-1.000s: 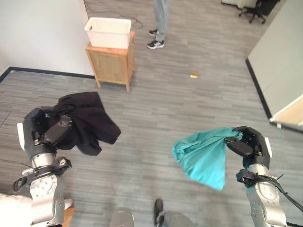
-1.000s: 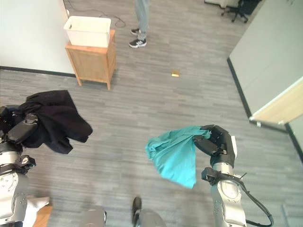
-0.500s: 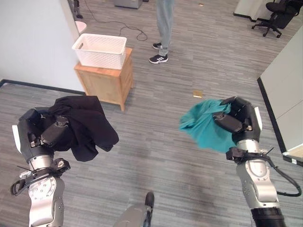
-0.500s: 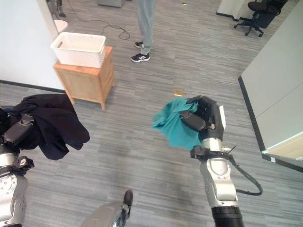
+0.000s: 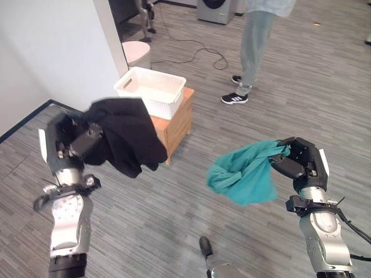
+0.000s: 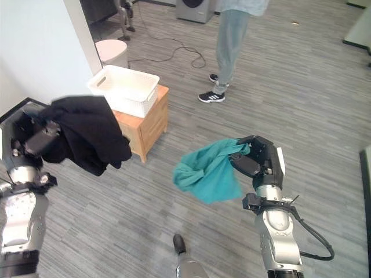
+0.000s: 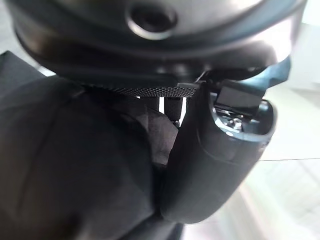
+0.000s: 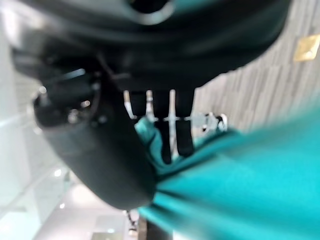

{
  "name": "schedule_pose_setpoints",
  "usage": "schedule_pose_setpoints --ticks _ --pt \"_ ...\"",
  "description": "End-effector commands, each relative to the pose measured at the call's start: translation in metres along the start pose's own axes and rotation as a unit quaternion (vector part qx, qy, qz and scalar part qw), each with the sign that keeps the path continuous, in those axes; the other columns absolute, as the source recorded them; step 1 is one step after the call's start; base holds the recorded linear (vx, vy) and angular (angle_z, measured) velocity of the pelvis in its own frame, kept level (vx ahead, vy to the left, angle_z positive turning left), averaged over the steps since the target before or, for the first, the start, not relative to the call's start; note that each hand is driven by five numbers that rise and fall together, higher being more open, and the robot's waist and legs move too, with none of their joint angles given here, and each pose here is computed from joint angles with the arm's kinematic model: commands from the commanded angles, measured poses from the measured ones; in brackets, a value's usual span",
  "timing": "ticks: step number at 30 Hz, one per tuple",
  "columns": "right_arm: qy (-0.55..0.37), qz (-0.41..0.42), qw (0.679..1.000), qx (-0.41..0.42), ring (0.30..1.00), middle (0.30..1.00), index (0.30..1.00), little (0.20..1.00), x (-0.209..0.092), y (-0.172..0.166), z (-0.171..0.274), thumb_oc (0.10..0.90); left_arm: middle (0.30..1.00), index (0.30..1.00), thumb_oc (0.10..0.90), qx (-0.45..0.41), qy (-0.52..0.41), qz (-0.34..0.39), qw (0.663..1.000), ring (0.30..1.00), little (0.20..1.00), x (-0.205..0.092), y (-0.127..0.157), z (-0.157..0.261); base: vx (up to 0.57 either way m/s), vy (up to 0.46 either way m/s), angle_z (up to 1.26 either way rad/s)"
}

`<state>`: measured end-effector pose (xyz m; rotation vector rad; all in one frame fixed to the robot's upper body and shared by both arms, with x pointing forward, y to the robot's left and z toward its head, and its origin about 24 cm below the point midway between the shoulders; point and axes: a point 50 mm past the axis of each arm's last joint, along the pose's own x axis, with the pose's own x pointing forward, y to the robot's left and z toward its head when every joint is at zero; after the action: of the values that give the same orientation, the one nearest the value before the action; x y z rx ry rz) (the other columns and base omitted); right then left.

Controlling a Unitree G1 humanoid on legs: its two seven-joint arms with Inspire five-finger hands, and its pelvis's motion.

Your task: Pick up bed clothes into laundry basket.

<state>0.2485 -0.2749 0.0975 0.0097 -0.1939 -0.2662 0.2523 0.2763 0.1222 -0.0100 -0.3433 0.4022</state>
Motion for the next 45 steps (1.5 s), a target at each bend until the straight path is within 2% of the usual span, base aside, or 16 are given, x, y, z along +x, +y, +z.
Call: schedule_pose_setpoints --ticks 1,2,4,10,18,24,34,37,40,44,45 --pt "-0.182 0.017 0.983 0.027 0.3 0.3 0.3 0.3 0.012 0.0 0.071 0.4 0.3 0.3 0.4 0.009 -0.157 -0.043 0.987 0.3 0.3 0.007 -0.001 0.062 0.02 -0.244 0.58" --pt "-0.189 -0.005 0.982 0.012 0.3 0.3 0.3 0.3 0.012 -0.015 0.077 0.4 0.3 0.3 0.4 -0.013 -0.13 -0.046 0.99 0.3 0.3 0.004 -0.005 0.051 -0.04 -0.248 0.53" --pt "-0.183 -0.021 0.983 0.008 0.3 0.3 0.3 0.3 0.012 -0.021 0.076 0.4 0.3 0.3 0.4 -0.025 -0.123 -0.05 0.991 0.3 0.3 0.004 -0.008 0.048 0.0 -0.207 1.37" --pt "-0.174 -0.031 0.984 -0.023 0.3 0.3 0.3 0.3 0.007 -0.025 0.072 0.4 0.3 0.3 0.4 -0.01 -0.113 -0.036 0.993 0.3 0.3 0.0 0.002 0.044 0.04 -0.046 0.41" --pt "-0.162 -0.027 0.986 -0.013 0.3 0.3 0.3 0.3 0.011 -0.016 0.064 0.4 0.3 0.3 0.4 0.016 -0.1 0.004 0.995 0.3 0.3 -0.011 0.026 0.041 0.09 0.038 0.03" --pt "-0.174 0.006 0.985 -0.009 0.3 0.3 0.3 0.3 0.018 0.004 0.067 0.4 0.3 0.3 0.4 0.046 -0.111 0.011 0.993 0.3 0.3 -0.006 0.032 0.047 0.06 0.109 -0.19" --pt "-0.197 0.003 0.98 -0.022 0.3 0.3 0.3 0.3 0.018 -0.001 0.08 0.4 0.3 0.3 0.4 0.036 -0.15 -0.026 0.988 0.3 0.3 0.015 0.009 0.063 0.38 -0.15 0.09" --pt "-0.201 0.015 0.979 -0.024 0.3 0.3 0.3 0.3 0.018 -0.004 0.084 0.4 0.3 0.3 0.4 -0.003 -0.155 -0.048 0.987 0.3 0.3 0.016 -0.003 0.063 0.31 -0.279 0.54" --pt "-0.238 -0.007 0.97 -0.048 0.3 0.3 0.3 0.3 0.031 -0.024 0.113 0.4 0.3 0.3 0.4 -0.023 -0.178 -0.096 0.979 0.3 0.3 0.027 -0.026 0.076 0.41 -0.462 0.19" --pt "-0.24 -0.002 0.969 -0.064 0.3 0.3 0.3 0.3 0.035 -0.026 0.119 0.4 0.3 0.3 0.4 -0.026 -0.208 -0.076 0.975 0.3 0.3 0.04 -0.025 0.089 0.49 -0.022 -0.15" --pt "-0.237 0.011 0.969 -0.071 0.3 0.3 0.3 0.3 0.034 -0.021 0.116 0.4 0.3 0.3 0.4 -0.004 -0.247 -0.055 0.967 0.3 0.3 0.045 -0.022 0.106 0.49 0.086 -0.79"
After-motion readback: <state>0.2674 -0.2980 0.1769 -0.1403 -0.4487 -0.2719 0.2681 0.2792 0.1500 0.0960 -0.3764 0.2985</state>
